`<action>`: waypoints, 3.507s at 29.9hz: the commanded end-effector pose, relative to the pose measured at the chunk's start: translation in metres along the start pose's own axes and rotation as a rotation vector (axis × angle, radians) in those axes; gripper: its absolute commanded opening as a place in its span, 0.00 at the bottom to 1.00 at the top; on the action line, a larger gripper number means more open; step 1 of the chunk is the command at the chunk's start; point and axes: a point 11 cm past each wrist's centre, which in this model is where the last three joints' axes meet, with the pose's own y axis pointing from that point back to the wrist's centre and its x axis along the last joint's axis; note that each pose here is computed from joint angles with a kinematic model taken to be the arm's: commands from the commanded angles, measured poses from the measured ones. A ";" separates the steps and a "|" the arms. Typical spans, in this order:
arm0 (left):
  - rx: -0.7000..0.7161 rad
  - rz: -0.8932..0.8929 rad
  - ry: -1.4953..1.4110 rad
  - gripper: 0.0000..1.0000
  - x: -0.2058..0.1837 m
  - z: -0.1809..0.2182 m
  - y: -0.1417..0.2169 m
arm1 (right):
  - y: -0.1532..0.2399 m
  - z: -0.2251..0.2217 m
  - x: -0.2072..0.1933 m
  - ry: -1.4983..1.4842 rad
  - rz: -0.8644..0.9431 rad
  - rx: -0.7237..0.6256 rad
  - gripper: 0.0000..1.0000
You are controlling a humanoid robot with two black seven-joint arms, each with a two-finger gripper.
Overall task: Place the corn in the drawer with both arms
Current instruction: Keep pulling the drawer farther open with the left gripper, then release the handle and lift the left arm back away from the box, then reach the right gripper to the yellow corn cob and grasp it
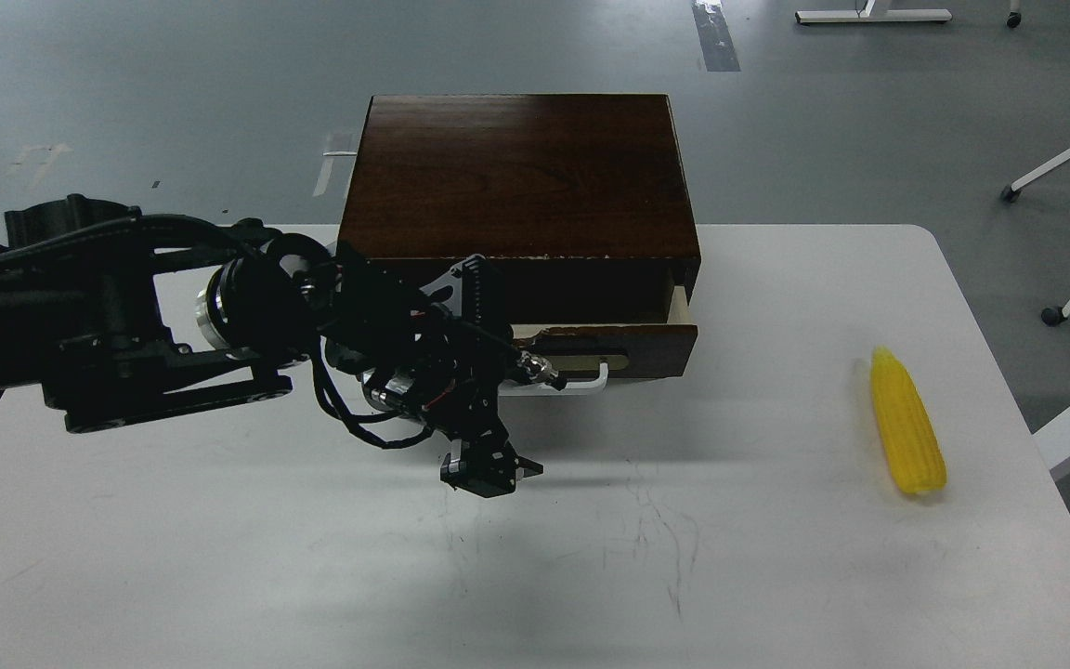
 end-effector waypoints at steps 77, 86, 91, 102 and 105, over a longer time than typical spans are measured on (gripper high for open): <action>-0.561 1.948 1.683 0.98 -0.045 -0.206 0.233 | 0.138 0.154 0.013 1.726 -0.737 -1.195 1.00; -0.553 1.944 1.684 0.98 -0.046 -0.206 0.233 | 0.138 0.189 0.014 1.716 -0.759 -1.182 0.94; -0.556 1.946 1.683 0.98 -0.046 -0.205 0.233 | 0.130 0.207 0.013 1.714 -0.766 -1.182 0.94; -0.546 1.940 1.689 0.98 -0.047 -0.206 0.231 | 0.139 0.234 0.026 1.761 -0.777 -1.216 0.71; -0.549 1.938 1.693 0.98 -0.046 -0.206 0.229 | 0.139 0.236 0.028 1.762 -0.775 -1.219 0.55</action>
